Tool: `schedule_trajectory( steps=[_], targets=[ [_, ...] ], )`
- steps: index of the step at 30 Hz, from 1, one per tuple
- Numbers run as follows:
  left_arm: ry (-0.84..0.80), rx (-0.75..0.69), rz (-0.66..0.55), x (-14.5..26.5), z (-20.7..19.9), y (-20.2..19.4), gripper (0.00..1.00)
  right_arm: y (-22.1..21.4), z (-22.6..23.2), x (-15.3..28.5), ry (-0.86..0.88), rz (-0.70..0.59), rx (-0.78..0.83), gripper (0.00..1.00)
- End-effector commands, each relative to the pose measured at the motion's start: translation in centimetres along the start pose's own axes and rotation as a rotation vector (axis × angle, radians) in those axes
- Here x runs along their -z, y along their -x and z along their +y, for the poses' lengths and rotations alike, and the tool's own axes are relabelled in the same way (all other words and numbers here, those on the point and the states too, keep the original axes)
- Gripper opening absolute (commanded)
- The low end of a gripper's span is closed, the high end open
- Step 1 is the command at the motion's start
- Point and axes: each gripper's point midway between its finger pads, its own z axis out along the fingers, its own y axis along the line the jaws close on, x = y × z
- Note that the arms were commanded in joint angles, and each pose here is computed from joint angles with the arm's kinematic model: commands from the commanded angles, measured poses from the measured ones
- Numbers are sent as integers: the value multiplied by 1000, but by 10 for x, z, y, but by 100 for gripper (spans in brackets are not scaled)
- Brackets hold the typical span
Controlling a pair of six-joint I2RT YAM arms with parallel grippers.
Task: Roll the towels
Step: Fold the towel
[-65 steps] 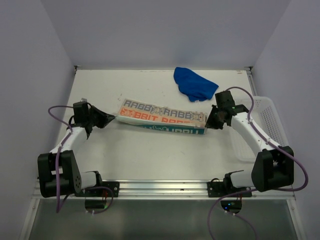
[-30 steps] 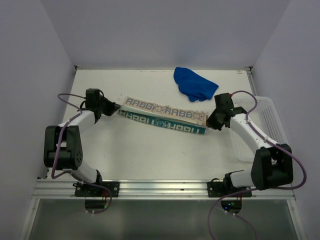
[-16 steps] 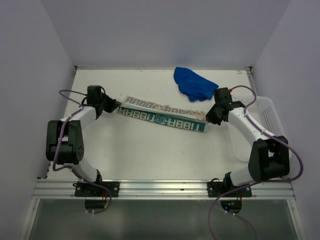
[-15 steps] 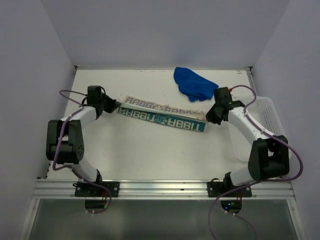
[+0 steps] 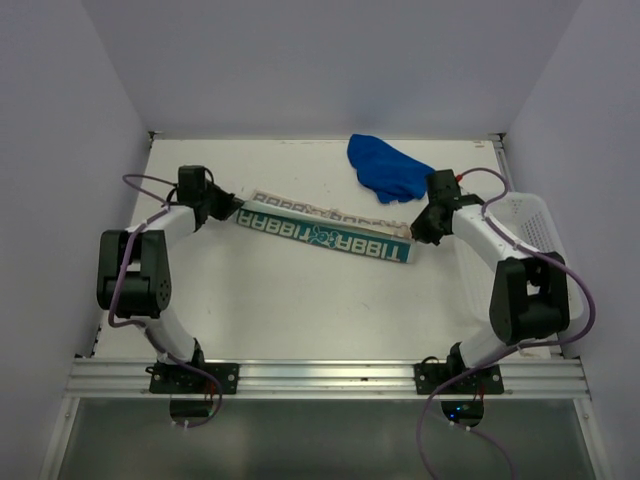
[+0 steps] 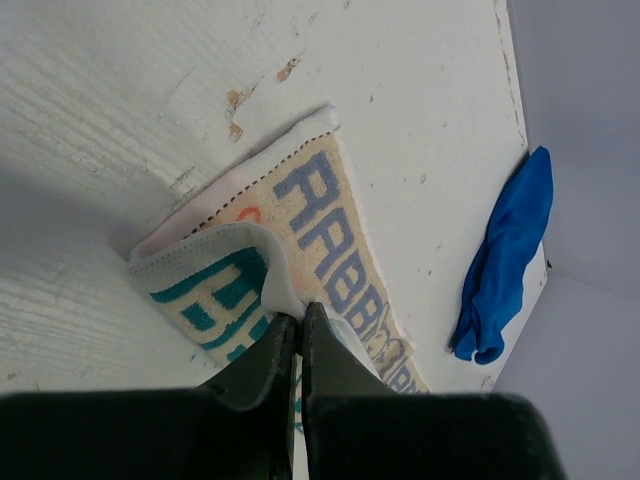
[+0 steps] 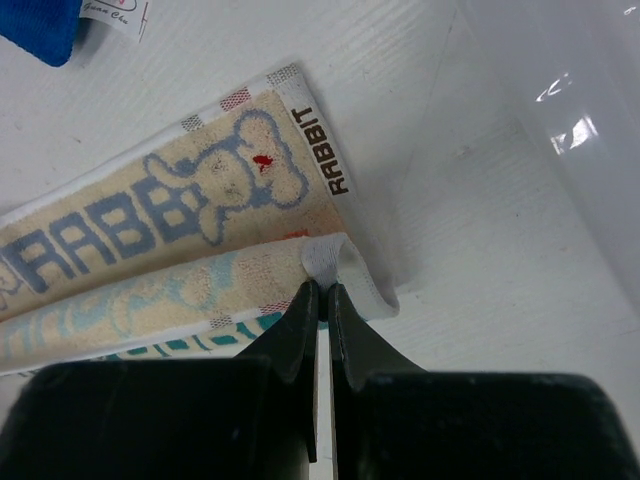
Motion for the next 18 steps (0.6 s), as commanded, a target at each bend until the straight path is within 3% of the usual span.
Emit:
schedule_trajectory(
  steps=[1, 10, 11, 13, 16, 17, 18],
  targets=[
    [3, -22, -87, -7, -6, 23, 0, 24, 5, 2, -1, -63, -30, 0],
    [1, -26, -70, -19, -2, 21, 0, 25, 9, -10, -13, -44, -20, 0],
    [-3, -31, -73, -20, -4, 22, 6, 26, 9, -11, -16, -43, -20, 4],
    [-3, -34, -73, -21, -5, 23, 7, 25, 9, -16, -26, -36, -16, 11],
    [-7, -50, -70, -25, -7, 24, 9, 25, 8, -20, -35, -27, -10, 32],
    [-8, -55, -69, -25, -7, 24, 18, 25, 9, -22, -38, -27, -10, 40],
    [-14, -57, -67, -26, -9, 25, 22, 25, 9, -23, -41, -26, -9, 42]
  ],
)
